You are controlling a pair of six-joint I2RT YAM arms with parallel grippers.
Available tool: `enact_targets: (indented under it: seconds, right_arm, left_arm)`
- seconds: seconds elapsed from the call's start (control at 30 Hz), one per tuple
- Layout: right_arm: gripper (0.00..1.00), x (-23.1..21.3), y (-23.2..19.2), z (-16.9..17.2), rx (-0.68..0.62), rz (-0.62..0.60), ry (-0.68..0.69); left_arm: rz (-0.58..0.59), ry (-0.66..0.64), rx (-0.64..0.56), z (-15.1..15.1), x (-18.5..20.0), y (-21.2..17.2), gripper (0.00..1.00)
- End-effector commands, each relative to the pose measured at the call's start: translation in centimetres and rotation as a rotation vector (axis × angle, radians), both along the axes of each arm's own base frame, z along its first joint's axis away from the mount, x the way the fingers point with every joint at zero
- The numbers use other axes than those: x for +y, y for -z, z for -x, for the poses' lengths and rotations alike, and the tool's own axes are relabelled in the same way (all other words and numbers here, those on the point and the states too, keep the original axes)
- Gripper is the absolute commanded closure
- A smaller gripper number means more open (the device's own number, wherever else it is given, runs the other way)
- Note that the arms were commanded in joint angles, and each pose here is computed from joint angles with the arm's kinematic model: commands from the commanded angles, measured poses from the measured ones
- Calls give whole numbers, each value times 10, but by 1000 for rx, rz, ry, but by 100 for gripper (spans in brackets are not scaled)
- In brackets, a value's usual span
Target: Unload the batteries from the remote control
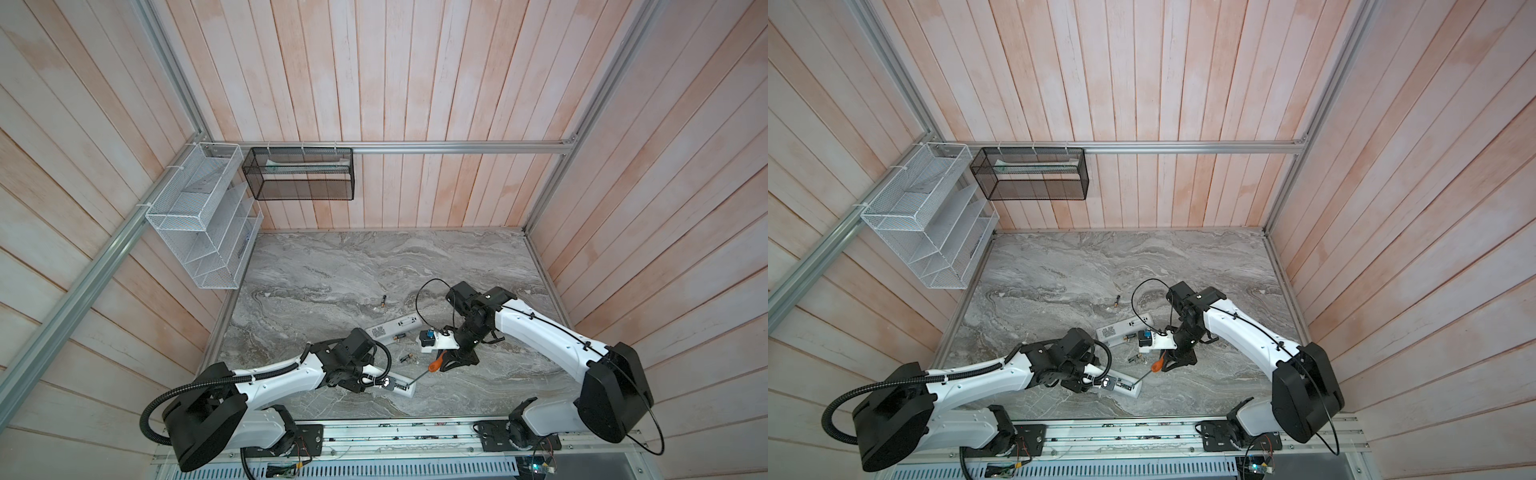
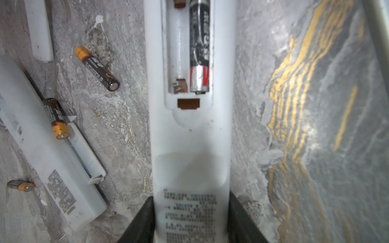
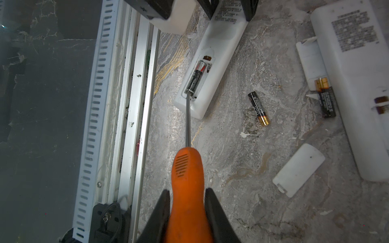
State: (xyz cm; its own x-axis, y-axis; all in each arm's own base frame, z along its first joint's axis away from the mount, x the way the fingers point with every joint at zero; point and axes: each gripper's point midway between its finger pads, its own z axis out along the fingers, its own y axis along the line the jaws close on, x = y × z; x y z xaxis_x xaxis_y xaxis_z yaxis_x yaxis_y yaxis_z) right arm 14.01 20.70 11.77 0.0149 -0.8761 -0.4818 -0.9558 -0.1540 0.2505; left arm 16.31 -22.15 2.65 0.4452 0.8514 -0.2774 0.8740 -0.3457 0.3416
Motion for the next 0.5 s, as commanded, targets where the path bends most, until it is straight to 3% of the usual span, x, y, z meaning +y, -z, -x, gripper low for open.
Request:
enact_targets:
  seconds: [0.0, 0.47]
  right_arm:
    - [100, 0, 5, -9, -28, 32, 8]
    - [100, 16, -37, -19, -52, -10, -3]
  left_arm:
    - [-63, 5, 33, 11, 18, 12, 100]
    - [-65, 7, 19, 12, 22, 16, 100]
